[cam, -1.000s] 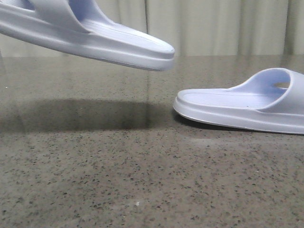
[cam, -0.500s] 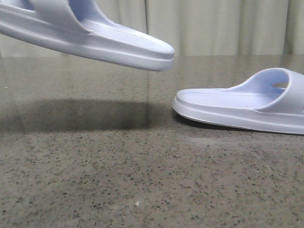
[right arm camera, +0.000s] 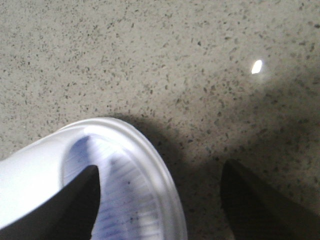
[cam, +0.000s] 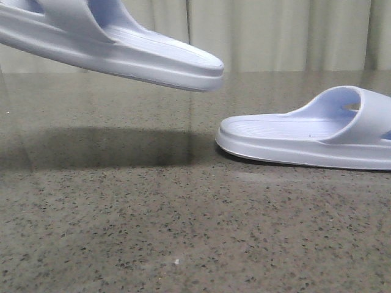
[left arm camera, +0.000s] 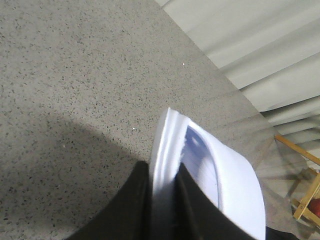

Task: Insert blue slippers together front up
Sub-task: 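Grasp the heel rim of the other slipper with the right gripper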

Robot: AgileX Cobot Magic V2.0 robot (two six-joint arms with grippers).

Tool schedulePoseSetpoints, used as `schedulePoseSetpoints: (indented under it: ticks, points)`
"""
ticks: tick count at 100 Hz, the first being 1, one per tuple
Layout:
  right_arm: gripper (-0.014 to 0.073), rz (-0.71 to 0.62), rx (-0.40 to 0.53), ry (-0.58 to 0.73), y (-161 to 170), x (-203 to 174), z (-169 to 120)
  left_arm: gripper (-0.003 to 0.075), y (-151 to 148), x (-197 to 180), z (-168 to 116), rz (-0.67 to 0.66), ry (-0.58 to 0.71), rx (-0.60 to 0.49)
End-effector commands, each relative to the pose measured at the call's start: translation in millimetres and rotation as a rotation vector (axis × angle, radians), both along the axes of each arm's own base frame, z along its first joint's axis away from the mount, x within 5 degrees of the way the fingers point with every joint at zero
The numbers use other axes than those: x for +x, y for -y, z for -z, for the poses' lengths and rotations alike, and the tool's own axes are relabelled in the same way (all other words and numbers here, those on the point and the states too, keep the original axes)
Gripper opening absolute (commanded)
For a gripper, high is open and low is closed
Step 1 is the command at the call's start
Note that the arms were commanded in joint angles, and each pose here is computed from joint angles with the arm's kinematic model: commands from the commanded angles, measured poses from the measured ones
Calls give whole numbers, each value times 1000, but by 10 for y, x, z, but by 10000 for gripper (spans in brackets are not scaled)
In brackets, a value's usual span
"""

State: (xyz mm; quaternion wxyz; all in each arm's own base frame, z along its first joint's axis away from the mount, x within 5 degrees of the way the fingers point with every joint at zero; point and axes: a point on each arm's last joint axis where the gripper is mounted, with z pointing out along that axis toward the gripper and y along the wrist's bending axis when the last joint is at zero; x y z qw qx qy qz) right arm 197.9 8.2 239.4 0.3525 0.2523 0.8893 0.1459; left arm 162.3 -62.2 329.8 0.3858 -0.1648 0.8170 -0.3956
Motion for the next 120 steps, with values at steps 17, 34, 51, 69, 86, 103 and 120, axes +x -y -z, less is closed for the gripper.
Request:
schedulePoseSetpoints:
  ticks: [17, 34, 51, 69, 86, 103, 120]
  points:
    - [411, 25, 38, 41, -2, 45, -87, 16, -18, 8, -134, -36, 57, -41]
    - [256, 27, 41, 41, -3, 45, -87, 16, -19, 9, -135, -37, 59, -41]
    - [160, 27, 41, 41, -3, 45, -87, 16, -19, 9, -136, -38, 59, -41]
    - [142, 27, 40, 45, -2, 48, -89, 16, -19, 9, -136, -38, 59, -41]
    - [8, 34, 37, 74, 5, 66, -109, 16, -19, 9, -136, -38, 59, -41]
    - [-107, 46, 32, 127, 17, 97, -146, 16, -19, 9, -136, -38, 59, -41]
    - [-107, 62, 31, 206, 31, 107, -227, 16, -14, 7, -138, -36, 55, -54]
